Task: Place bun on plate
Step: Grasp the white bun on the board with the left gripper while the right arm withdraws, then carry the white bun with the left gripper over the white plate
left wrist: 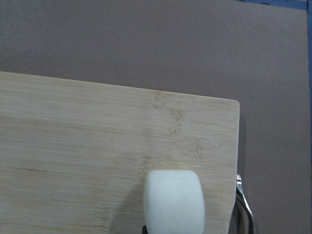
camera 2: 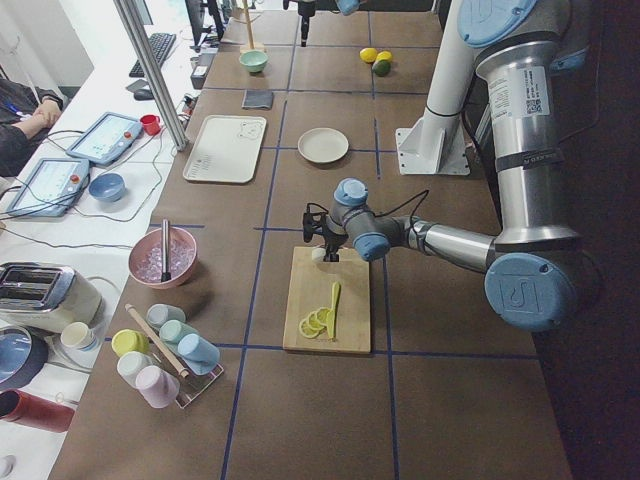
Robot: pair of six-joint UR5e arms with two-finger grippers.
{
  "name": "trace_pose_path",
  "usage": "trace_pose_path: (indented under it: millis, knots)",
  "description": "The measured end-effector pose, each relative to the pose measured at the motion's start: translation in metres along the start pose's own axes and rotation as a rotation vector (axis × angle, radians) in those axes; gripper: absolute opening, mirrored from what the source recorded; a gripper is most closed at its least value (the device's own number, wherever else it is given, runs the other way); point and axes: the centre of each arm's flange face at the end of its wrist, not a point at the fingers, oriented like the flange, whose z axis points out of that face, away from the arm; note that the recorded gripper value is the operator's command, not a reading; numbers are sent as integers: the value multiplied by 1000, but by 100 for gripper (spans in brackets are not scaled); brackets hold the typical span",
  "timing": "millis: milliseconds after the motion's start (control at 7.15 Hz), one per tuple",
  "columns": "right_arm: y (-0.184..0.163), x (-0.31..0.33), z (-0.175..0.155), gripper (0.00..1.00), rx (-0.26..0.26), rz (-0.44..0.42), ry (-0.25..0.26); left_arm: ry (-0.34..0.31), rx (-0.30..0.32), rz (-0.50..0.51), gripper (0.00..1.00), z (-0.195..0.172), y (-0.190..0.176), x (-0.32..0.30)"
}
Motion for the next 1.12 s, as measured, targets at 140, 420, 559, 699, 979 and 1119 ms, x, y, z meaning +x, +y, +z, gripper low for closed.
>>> trace_pose_path:
  millis: [140, 420, 559, 699, 979, 1119]
  knots:
    - [-1, 10, -6, 100, -5, 5, -11, 5, -12, -11, 34, -13, -5, 8]
    - [2, 52, -19, 100, -12, 1, -19, -20, -19, -49, 34, -47, -28, 52]
    - [4, 73, -25, 100, -8, 5, -15, -28, -19, -56, 34, -59, -45, 99]
    - [8, 96, -31, 100, -3, 15, -3, -38, -20, -60, 34, -73, -65, 159]
    - [18, 151, -41, 100, 4, 5, 30, -59, -12, -41, 34, -98, -75, 270]
    - [23, 190, -43, 100, -2, -21, 46, -65, -1, -33, 34, -97, -64, 309]
